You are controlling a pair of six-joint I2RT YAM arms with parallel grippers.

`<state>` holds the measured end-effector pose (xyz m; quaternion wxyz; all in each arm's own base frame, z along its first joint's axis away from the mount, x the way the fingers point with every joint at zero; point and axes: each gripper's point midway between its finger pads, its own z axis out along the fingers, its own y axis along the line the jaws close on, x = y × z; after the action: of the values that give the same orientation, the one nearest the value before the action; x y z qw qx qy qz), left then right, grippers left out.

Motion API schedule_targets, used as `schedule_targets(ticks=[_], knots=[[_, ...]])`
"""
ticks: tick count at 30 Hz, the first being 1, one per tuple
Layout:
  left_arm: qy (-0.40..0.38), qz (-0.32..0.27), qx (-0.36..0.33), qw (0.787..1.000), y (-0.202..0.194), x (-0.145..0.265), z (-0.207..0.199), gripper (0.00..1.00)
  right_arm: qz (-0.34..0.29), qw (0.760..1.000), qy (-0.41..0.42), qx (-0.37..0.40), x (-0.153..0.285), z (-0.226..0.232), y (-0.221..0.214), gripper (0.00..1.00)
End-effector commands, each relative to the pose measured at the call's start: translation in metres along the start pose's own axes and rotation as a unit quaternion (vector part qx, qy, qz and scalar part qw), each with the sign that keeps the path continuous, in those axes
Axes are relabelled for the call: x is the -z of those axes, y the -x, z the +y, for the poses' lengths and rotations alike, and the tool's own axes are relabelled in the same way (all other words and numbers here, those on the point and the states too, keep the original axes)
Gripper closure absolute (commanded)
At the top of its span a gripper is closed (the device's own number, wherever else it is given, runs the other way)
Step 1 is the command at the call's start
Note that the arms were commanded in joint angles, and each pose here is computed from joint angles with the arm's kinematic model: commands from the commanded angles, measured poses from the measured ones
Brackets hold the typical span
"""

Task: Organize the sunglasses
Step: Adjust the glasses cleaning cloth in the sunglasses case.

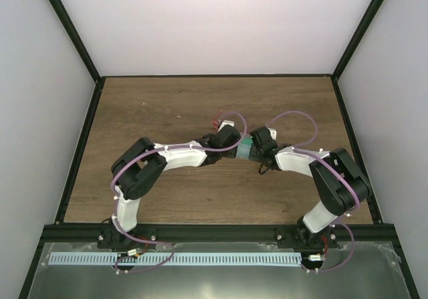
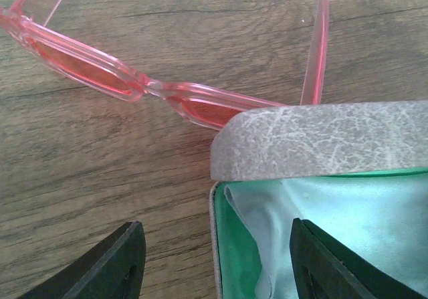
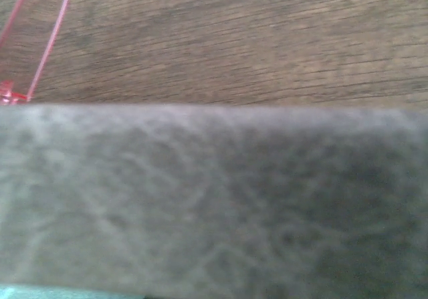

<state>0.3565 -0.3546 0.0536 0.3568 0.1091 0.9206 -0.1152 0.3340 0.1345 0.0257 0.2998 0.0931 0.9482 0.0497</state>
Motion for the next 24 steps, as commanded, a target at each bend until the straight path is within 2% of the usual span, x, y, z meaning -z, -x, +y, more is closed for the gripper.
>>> schedule_targets(ticks=[1,10,16,24], knots=[[0.012,-0.014,0.002,1.0,0.008,0.007,0.007,0.39,-0.019,0.999,-0.04,-0.022,0.005,-0.016,0.011,0.99],[0.027,-0.005,-0.014,1.0,0.004,-0.004,0.004,0.39,-0.046,0.999,0.003,-0.029,0.023,-0.005,0.022,0.99],[0.058,0.004,-0.027,0.998,-0.005,-0.014,0.014,0.39,-0.046,0.998,0.02,-0.025,0.026,0.001,0.024,0.99],[0.06,0.026,-0.038,0.997,-0.018,-0.029,0.015,0.39,-0.042,0.998,0.045,-0.021,0.026,0.009,0.021,0.99]])
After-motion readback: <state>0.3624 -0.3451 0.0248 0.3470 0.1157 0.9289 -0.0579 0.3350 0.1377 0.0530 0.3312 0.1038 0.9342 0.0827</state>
